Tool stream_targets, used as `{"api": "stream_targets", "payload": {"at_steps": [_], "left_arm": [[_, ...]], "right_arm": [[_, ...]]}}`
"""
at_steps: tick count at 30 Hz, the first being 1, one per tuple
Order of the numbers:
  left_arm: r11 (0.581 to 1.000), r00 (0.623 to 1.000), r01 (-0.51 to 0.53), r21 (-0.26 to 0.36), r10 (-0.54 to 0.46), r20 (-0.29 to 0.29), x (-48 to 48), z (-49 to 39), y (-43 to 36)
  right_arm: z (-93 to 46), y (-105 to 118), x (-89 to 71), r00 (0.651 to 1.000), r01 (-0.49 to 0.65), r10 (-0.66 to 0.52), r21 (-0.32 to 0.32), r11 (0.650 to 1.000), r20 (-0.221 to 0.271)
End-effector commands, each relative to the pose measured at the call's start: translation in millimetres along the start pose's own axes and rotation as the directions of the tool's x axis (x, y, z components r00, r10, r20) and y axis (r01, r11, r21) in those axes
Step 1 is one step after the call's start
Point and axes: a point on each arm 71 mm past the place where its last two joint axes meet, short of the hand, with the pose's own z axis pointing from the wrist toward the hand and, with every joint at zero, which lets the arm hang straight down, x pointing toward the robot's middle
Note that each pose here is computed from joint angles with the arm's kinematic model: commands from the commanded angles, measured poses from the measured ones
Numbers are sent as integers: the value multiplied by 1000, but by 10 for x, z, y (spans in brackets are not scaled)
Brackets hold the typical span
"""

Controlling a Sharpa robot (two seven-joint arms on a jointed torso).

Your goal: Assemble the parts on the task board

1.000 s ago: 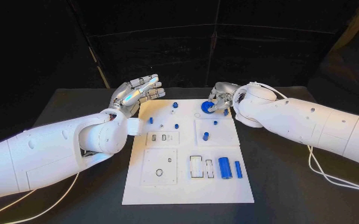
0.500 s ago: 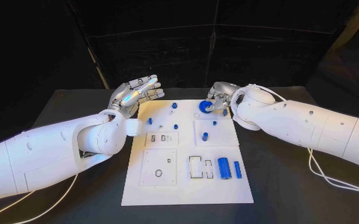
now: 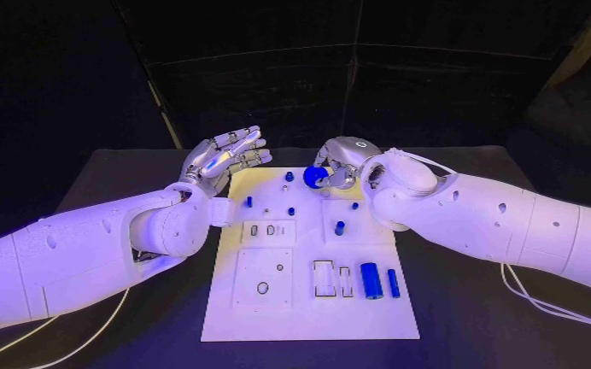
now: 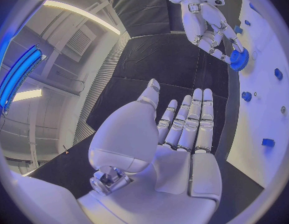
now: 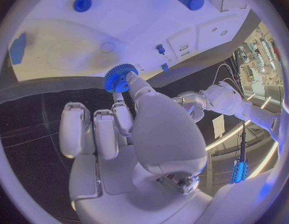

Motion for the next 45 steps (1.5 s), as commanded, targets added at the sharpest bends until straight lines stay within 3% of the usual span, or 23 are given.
{"api": "stream_targets", "payload": {"at_steps": [1, 20, 45], "left_arm": [[1000, 1000, 3, 7, -3, -7, 5, 3, -14], [1000, 1000, 6, 8, -6, -16, 43, 29, -7], [1000, 1000, 6, 4, -6, -18, 53, 47, 2]], "right_arm": [[27, 126, -43, 993, 86, -82, -46, 995, 84], [226, 435, 303, 994, 110, -110, -74, 991, 4], [279, 520, 401, 995, 91, -93, -82, 992, -23]]}}
